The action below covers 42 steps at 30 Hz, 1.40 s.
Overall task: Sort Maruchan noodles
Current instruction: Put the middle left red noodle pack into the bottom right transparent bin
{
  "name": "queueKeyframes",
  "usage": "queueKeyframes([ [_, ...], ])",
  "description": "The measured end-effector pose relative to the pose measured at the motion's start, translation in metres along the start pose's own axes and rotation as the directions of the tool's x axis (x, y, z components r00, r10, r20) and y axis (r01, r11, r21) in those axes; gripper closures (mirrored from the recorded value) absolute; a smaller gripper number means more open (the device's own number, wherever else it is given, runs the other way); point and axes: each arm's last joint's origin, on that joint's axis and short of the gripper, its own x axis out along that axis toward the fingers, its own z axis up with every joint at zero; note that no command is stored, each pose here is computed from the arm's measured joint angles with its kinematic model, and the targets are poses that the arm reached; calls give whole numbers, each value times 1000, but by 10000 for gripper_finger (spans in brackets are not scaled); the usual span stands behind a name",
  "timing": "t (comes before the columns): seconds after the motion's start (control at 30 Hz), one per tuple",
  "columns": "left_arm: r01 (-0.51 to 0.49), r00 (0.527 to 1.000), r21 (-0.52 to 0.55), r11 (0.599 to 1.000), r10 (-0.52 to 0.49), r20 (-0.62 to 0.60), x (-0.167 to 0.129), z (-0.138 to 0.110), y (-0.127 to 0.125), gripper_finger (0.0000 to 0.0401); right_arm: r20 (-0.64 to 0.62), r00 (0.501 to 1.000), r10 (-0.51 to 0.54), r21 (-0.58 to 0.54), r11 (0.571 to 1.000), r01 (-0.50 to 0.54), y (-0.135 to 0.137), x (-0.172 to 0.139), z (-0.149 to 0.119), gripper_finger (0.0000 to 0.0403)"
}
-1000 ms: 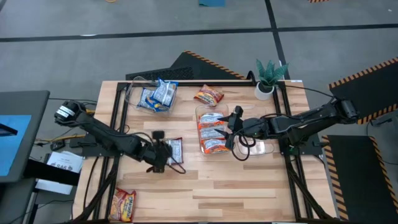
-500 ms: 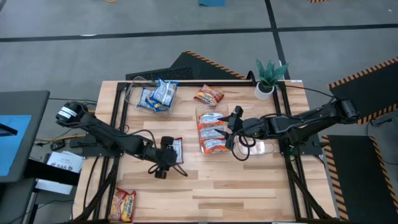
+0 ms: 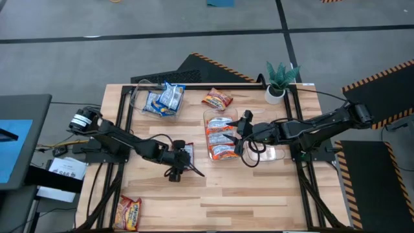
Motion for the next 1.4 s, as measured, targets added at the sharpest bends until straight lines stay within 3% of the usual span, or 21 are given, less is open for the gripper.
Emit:
queueKeyframes([
  [0.3, -4, 998, -21, 1000, 3, -58, 18, -3, 11, 223, -2, 1000, 0, -1, 1000, 0, 0, 0, 0, 148],
  [0.4, -17, 997, -57, 998, 13, -70, 18, -3, 17, 260, -3, 1000, 0, -2, 1000, 0, 0, 0, 0, 148],
  [0.6, -27, 995, -45, 999, 23, -94, 19, -5, 23, 383, -8, 1000, 0, -4, 1000, 0, 0, 0, -1, 148],
  [0.9, -60, 995, 92, 994, 67, -69, -2, 2, 16, 400, -22, 1000, -1, -12, 1000, 1, 0, 0, -2, 148],
  [1.0, -115, 993, 148, 982, 117, -9, -26, 3, 6, 399, -22, 1000, -1, -12, 1000, 1, 0, 0, -2, 148],
  [1.17, -272, 956, 151, 950, 249, 156, -62, 8, -6, 399, -16, 1000, -1, -8, 1000, 1, 0, 0, -2, 148],
  [1.3, -388, 902, 153, 909, 340, 267, -81, 10, -15, 400, -8, 1000, 0, 2, 1000, 0, 0, 0, -1, 148],
  [1.4, -500, 836, 126, 857, 439, 328, -88, 12, -18, 400, 5, 1000, 1, 8, 1000, -1, 0, 0, 1, 148],
])
